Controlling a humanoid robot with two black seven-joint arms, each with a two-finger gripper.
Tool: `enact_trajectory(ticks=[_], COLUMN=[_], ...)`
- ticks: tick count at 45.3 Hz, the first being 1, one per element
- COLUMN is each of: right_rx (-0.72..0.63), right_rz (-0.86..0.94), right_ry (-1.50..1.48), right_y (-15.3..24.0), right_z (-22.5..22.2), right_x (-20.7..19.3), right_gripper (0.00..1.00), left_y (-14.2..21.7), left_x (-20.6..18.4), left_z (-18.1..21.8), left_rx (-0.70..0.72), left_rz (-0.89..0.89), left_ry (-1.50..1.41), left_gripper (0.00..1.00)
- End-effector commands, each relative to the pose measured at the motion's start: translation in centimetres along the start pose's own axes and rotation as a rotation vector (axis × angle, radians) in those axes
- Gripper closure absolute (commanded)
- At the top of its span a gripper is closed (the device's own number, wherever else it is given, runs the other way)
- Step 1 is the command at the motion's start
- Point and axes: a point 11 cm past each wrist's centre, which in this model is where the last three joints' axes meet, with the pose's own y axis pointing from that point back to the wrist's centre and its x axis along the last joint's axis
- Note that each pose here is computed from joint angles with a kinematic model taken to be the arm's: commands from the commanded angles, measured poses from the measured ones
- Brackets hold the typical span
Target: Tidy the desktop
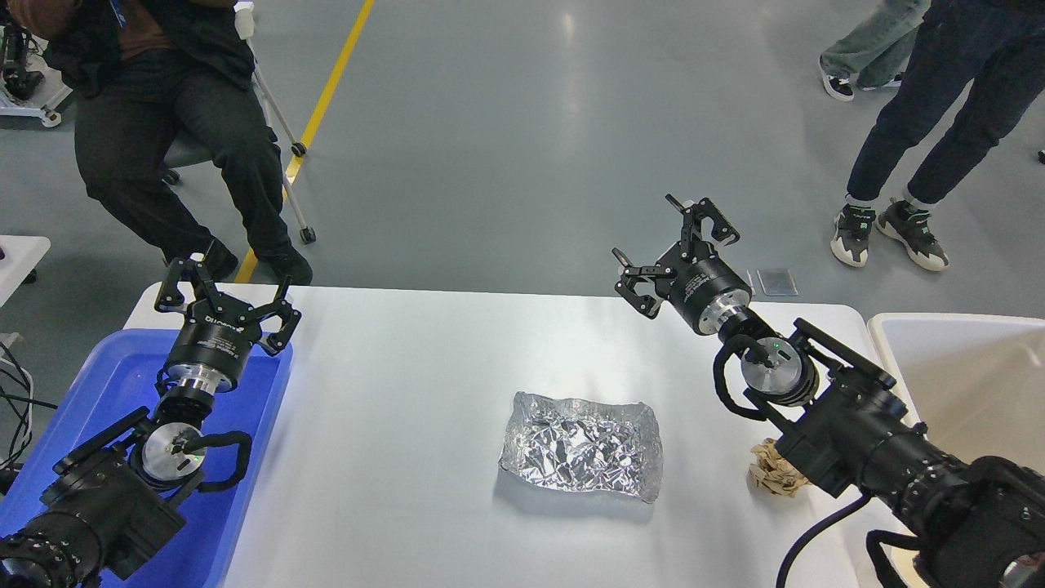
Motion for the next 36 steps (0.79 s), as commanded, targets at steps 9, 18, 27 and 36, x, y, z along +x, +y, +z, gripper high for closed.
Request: enact_trajectory(ticks=[9,18,27,36], right_rx=[-0.002,-0.003,0.041,0.056], right_rz=[-0.006,-0.014,0.006,0.016], right_ry=[0.0,0.01,0.102,0.178], right_y=[0.0,0.1,1.4,5.4], right_z=[0.1,-0.1,-4.8,-8.3], right_x=[-0.1,-0.2,2.0,4.9], right_gripper=[0.0,0.0,0.0,0.0], left_y=[0.0,0.0,0.0,0.0], left_x=[0.0,0.0,0.0,0.0], left_z=[0.0,0.0,0.0,0.0], left_rx=[0.001,0.002,0.001,0.001], left_rz=[-0.002,-0.001,-0.002,-0.002], left_ry=[-0.003,-0.003,-0.003,-0.003], left_gripper=[0.0,0.0,0.0,0.0])
